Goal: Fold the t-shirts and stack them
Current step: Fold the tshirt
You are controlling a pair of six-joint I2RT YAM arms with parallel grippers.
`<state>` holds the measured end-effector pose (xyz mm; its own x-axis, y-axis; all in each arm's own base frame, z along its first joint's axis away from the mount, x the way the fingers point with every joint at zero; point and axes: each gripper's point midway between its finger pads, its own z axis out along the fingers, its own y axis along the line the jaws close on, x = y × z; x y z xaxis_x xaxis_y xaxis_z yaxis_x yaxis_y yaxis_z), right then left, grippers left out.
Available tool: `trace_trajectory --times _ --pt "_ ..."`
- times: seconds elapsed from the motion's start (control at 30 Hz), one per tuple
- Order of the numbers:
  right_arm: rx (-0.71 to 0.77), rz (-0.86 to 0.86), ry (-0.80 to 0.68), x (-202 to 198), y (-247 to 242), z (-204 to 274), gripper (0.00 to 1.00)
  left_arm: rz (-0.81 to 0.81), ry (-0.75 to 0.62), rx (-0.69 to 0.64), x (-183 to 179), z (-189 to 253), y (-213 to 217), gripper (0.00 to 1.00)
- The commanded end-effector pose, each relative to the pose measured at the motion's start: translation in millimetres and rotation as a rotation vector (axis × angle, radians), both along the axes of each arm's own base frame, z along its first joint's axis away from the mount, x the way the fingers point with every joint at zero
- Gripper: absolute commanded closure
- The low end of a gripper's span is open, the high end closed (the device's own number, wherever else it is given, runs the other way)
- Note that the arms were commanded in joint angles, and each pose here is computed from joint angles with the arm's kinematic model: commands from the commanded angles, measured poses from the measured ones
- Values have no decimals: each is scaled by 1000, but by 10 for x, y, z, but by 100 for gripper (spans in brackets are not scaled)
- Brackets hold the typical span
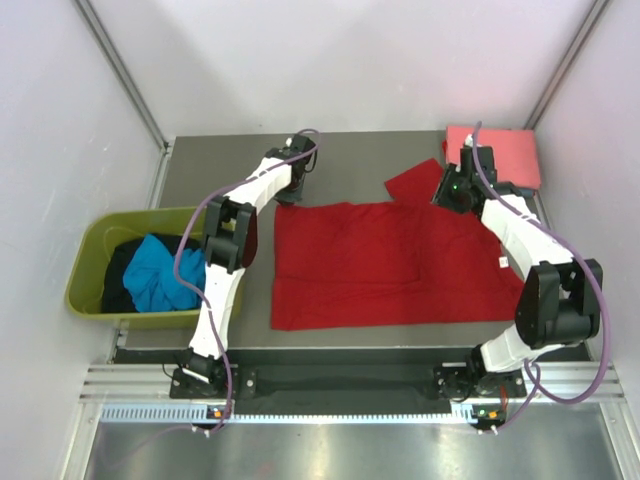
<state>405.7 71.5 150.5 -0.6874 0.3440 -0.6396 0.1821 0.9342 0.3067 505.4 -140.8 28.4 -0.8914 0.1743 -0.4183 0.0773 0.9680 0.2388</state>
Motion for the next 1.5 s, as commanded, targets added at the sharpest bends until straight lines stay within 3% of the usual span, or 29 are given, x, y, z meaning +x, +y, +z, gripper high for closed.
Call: trace_trajectory --times 0.0,0.23,0.73,0.97,1.1,1.27,1.47 --pt "-21 4 -78 163 31 217 65 44 3 51 66 -133 150 100" --pt "-57 -9 -104 326 -12 126 66 120 -52 46 158 -8 197 100" --pt "-229 128 -137 1608 65 -181 62 191 -169 -29 182 541 146 100" --pt "-208 155 -139 1986 203 -407 60 179 -166 -39 149 585 105 100" --pt "-223 91 -81 2102 175 -643 59 173 -174 -40 158 613 95 100" --pt "-232 34 -139 2278 134 -587 56 145 -183 -69 167 681 4 100" --pt "-255 -92 -106 2349 -32 -657 50 81 -212 -81 147 838 -195 96"
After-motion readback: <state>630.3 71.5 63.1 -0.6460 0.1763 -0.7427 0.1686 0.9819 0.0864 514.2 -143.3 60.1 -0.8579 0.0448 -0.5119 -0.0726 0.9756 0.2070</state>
